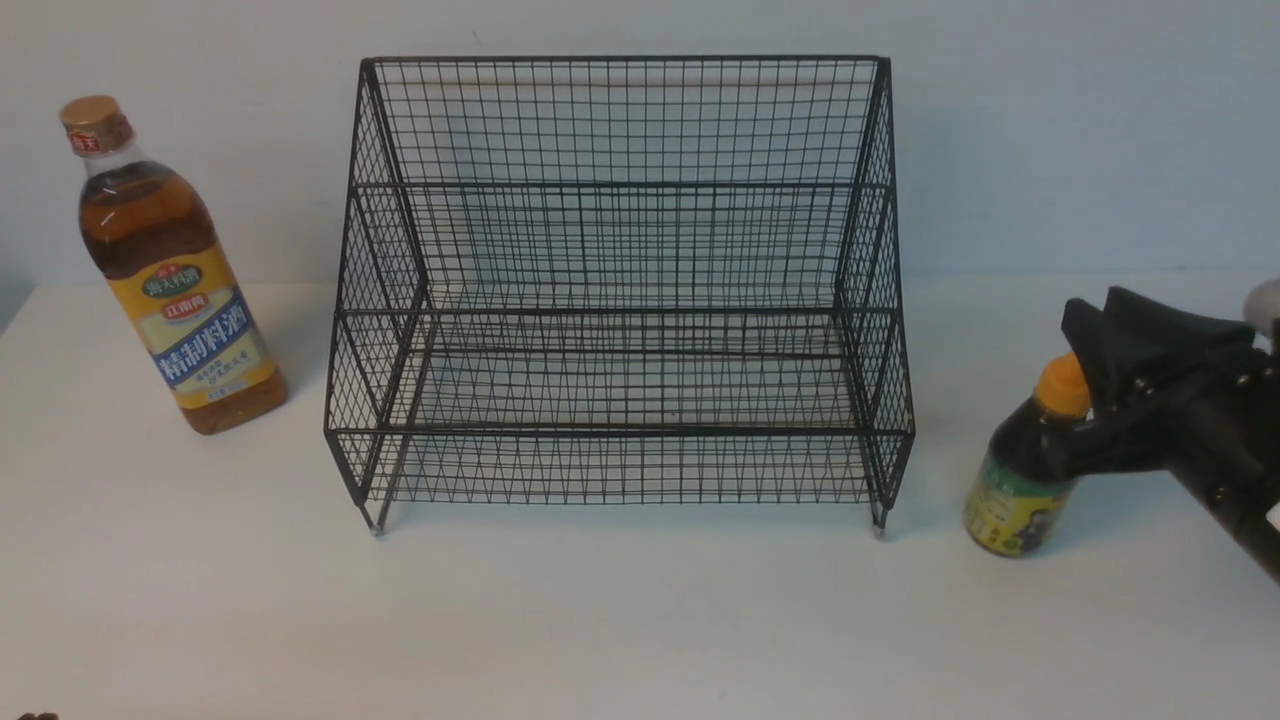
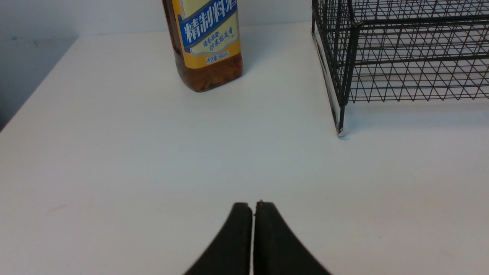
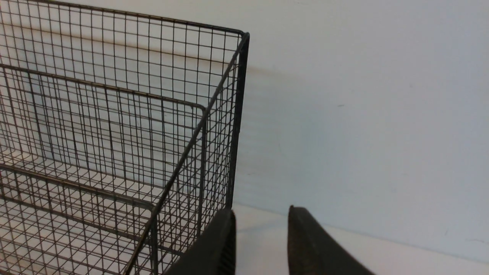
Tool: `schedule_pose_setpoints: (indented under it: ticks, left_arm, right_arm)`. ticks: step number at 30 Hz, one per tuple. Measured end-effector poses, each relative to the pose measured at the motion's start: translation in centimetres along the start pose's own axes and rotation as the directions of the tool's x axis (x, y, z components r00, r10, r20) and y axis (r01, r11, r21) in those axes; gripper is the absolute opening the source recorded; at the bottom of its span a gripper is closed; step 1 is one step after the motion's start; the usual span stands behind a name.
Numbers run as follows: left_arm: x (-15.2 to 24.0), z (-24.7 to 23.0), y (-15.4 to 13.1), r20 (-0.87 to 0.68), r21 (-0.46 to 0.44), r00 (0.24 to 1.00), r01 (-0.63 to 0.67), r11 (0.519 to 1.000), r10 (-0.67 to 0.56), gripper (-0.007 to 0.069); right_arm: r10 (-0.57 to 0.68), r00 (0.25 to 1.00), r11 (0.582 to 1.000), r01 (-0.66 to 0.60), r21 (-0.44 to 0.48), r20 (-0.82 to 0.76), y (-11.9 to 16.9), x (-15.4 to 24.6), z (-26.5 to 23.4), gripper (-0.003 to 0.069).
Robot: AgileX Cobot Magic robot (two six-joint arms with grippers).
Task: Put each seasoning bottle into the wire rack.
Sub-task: Use the right arm to grab the condiment bottle closest to it
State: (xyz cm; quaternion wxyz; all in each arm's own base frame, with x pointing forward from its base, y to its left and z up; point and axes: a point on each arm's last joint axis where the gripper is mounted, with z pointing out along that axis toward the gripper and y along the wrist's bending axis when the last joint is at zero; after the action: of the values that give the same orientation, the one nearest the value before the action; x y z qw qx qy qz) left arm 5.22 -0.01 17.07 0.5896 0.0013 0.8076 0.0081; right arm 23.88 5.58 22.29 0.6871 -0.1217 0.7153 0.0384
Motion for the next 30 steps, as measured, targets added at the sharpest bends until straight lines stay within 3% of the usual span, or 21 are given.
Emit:
schedule_pose_setpoints:
  ticks: [6,10,13,25,29,30]
  left_arm:
    - [0.0,0.0,0.0,0.000,0.000,1.000,0.000,1.000,0.000,-0.0005]
    - [0.0,0.0,0.0,0.000,0.000,1.000,0.000,1.000,0.000,-0.0005]
    - [0.0,0.0,0.0,0.000,0.000,1.000,0.000,1.000,0.000,-0.0005]
    - [0.0,0.0,0.0,0.000,0.000,1.000,0.000,1.000,0.000,-0.0005]
    - [0.0,0.0,0.0,0.000,0.000,1.000,0.000,1.000,0.000,-0.0005]
    - [0.0,0.0,0.0,0.000,0.000,1.000,0.000,1.000,0.000,-0.0005]
  right_arm:
    - [0.068,0.997,0.994,-0.065,0.087,-0.027,-0.6,1.5,0.8,0.0451]
    - [0.075,0.995,0.995,-0.070,0.071,-0.070,-0.3,2.6,1.2,0.0509]
    - [0.073,0.993,0.997,-0.070,0.030,-0.095,0.1,3.3,1.5,0.0519]
    - [0.096,0.989,0.995,-0.091,0.043,-0.115,0.2,5.1,2.5,0.0515]
    - [0.104,0.988,0.993,-0.098,0.058,-0.116,0.2,5.6,2.8,0.0463]
    - [0.105,0.989,0.993,-0.099,0.064,-0.104,0.1,5.7,2.9,0.0388]
